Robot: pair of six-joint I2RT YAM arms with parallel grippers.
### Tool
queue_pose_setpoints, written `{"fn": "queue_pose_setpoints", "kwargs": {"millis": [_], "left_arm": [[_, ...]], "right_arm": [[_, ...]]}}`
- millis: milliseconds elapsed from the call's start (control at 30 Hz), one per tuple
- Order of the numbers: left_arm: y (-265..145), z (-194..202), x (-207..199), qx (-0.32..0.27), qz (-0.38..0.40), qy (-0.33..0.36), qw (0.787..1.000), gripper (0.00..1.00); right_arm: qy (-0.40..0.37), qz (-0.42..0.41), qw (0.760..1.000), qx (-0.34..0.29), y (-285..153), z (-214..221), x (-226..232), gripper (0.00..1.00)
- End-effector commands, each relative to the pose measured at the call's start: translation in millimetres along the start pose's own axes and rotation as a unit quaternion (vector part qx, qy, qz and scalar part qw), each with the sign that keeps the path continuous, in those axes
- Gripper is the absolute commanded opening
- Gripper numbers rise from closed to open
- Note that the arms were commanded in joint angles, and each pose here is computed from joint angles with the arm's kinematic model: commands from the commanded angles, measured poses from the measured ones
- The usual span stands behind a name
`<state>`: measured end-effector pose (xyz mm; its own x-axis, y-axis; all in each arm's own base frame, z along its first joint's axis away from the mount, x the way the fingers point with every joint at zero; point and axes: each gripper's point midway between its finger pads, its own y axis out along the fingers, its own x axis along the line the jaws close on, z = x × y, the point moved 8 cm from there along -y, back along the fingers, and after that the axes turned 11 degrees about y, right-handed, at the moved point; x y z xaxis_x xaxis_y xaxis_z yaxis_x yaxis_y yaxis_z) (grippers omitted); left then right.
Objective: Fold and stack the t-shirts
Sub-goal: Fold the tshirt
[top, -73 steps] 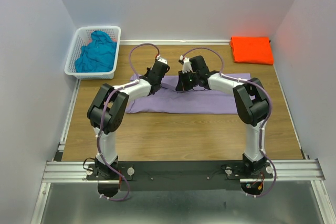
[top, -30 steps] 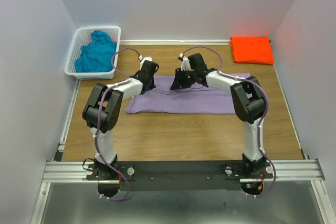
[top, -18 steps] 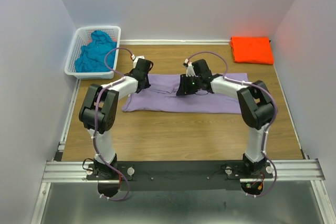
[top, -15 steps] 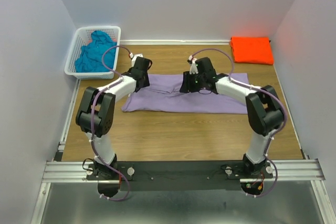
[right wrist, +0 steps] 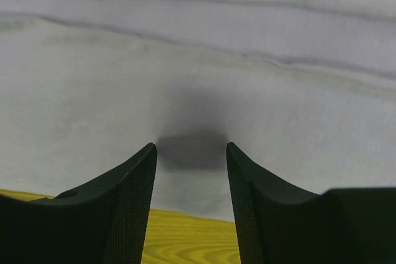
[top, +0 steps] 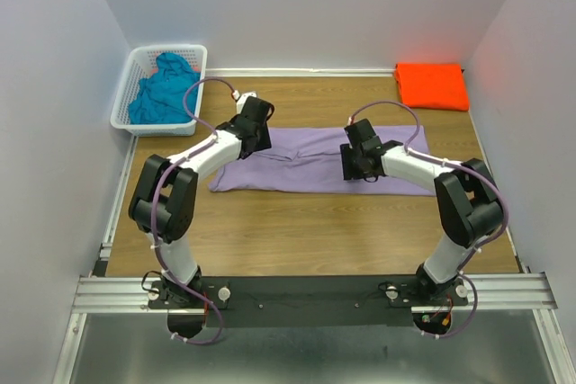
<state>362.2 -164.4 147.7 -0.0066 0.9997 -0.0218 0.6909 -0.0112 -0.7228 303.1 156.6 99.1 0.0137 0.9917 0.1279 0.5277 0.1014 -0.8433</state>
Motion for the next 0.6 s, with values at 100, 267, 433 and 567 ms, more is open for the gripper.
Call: {"fn": "queue_pose_setpoints", "kwargs": {"millis": [100,267,433,567], "left_arm": [[33,21,-1,0.062,-0.015,0.01,0.998,0.56],[56,33,-1,0.102,-0.02,0.043,0.994,0.56],[76,24,-8,0.118,-0.014,0.075,0.99,0.56],[89,11,-16,0.112,-0.009,0.092,0.989,0.56]], "right_arm": [[0.018,0.034,0.998,0.043,3,32,-17,0.57],[0.035,0.003,0.994,0.106,-1,60,-17,0.58],[0.057,-0.043,0.98,0.183,-27,93,-7,0.59],[0.037,-0.083,0.969,0.229,-47,119,18,0.6]]}}
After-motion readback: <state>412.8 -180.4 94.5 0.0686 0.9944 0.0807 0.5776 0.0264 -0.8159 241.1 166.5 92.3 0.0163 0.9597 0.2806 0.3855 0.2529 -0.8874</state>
